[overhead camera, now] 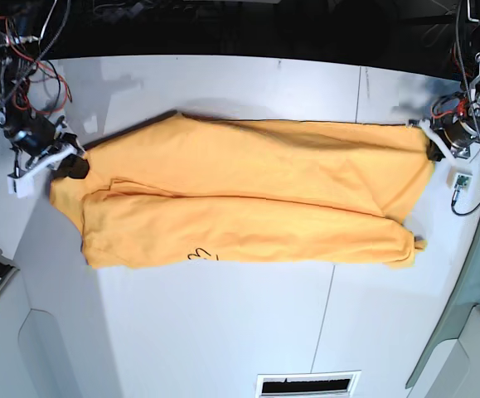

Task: Layout the t-shirt on the table in an organized manner, then fold the t-shirt properly
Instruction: 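Lower the shirt onto the table and release with both grippers, then grasp the shirt ends again with both grippers and stretch it lengthwise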

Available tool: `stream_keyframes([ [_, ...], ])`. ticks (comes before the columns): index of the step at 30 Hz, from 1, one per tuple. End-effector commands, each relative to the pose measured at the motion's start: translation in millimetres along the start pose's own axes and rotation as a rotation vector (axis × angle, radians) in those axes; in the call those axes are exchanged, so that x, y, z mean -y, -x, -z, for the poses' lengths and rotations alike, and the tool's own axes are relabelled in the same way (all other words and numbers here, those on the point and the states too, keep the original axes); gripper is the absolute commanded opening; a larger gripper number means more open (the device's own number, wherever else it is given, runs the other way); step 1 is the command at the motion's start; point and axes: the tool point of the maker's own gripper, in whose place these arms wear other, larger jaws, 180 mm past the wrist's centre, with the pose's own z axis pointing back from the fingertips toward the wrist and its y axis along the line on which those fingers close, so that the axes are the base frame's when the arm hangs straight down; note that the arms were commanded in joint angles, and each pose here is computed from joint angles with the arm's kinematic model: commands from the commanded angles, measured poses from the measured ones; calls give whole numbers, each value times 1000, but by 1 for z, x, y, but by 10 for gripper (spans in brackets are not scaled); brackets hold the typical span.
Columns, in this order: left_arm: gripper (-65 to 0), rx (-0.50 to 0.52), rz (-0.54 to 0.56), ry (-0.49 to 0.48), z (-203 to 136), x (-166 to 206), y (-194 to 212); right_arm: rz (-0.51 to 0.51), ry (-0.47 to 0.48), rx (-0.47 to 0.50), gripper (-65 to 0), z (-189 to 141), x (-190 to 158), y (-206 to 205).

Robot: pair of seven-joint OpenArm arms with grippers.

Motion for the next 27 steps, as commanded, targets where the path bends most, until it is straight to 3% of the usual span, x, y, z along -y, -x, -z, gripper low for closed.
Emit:
stream_keyframes([
  [1, -650, 30, 49, -10, -9, -7, -13, -28, 12, 91, -650, -18, 4, -28],
  [5, -650, 121, 145, -17, -36, -6, -45, -80, 41, 199, -650, -61, 3, -58],
  [9, -650, 209, 161, -58, -59, -11, -72, -116, 20, 293, -650, -86, -9, -88],
  [12, -650, 256, 142, -68, -61, -17, -91, -146, 42, 321, -650, -80, -11, -115],
  [16, -650, 264, 129, -19, -51, -11, -97, -141, 80, 261, -636, -42, -13, -130],
  [19, -650, 231, 86, 19, -36, -3, -83, -123, 51, 161, -338, -3, -21, -120],
  [20, -650, 218, 61, 26, -29, -1, -78, -128, 38, 128, -287, 10, -26, -116],
  [23, -650, 190, -12, 38, -12, 3, -69, -144, 13, 27, -277, 36, -35, -98],
  [27, -650, 157, -53, 46, -1, 6, -57, -125, -8, -20, -277, 35, -36, -75],
])
